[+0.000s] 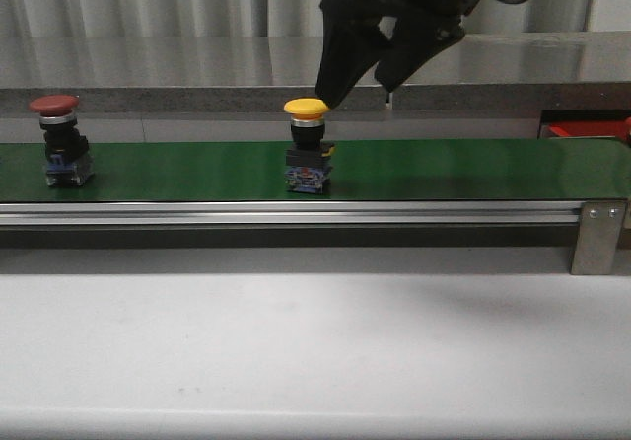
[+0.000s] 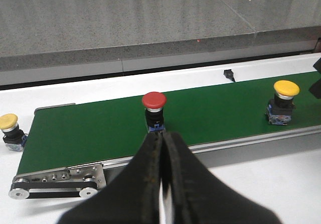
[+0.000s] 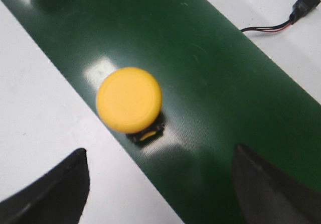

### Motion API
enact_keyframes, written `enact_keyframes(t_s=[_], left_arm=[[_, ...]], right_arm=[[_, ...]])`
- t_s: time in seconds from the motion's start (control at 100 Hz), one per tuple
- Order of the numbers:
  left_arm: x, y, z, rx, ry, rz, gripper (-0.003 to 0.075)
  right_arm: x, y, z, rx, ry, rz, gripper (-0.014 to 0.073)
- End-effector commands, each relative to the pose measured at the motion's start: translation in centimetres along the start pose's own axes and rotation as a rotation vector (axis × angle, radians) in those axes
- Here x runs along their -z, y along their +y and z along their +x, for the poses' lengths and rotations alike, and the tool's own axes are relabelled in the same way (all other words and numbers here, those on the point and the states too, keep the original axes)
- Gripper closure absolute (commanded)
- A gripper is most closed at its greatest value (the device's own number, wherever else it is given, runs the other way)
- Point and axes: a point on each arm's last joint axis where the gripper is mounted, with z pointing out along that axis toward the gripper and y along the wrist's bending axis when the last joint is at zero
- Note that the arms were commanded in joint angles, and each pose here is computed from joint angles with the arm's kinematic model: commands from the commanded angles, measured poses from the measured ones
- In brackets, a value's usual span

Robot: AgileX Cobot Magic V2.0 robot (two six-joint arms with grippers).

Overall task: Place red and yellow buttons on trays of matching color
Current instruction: 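Grasp the yellow button on the belt with the right gripper and lift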

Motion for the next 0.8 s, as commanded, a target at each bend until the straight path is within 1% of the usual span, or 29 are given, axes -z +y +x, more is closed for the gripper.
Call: enact_keyframes(t_s=[0.0,0.08,0.23,0.3,0.37,0.42,0.47,0.49,0.54,0.61,0.7,0.79], left_arm=[[0.3,-0.1,-1.3,0.023,-0.085,0.004,0.0741],[0.3,-0.1,-1.3,0.023,-0.085,0.004,0.0741],[0.3,-0.1,-1.3,0.023,-0.085,0.004,0.0741],[0.3,-0.1,-1.3,0.023,-0.085,0.004,0.0741],[0.3,-0.1,-1.3,0.023,-0.085,0.004,0.0741],[0.3,-0.1,-1.3,0.023,-0.085,0.004,0.0741],[0.3,-0.1,-1.3,0.023,-0.085,0.004,0.0741],[0.3,-0.1,-1.3,0.023,-0.085,0.004,0.0741],[0.3,-0.1,-1.3,0.023,-0.085,0.004,0.0741],[0.3,-0.1,-1.3,0.023,-0.085,0.004,0.0741],[0.3,-0.1,-1.3,0.023,-0.085,0.004,0.0741],[0.3,-0.1,-1.3,0.023,-0.085,0.004,0.0741]], right_arm=[[1.5,0.0,-1.9,0.002,-0.133,0.027,0.0013],[0.9,-0.1,-2.0,-0.027,-0.149,0.017,0.0013],[0.0,-0.4,-2.2,-0.046,-0.18,0.033,0.0013],[-0.4,-0.5,-2.1,-0.055,-0.174,0.028,0.0036],[-0.7,-0.5,-1.9,-0.061,-0.161,0.019,0.0113],[-0.7,-0.4,-1.9,-0.061,-0.159,0.018,0.0197],[-0.7,-0.4,-1.9,-0.062,-0.161,0.018,0.0307],[-0.6,-0.4,-2.0,-0.062,-0.166,0.02,0.0333],[-0.6,-0.5,-2.0,-0.062,-0.172,0.023,0.0431],[-0.4,-0.5,-2.1,-0.061,-0.178,0.025,0.0524],[0.5,-0.4,-2.4,-0.058,-0.202,0.032,0.0596],[2.2,-0.2,-2.7,-0.053,-0.246,0.046,0.0627]])
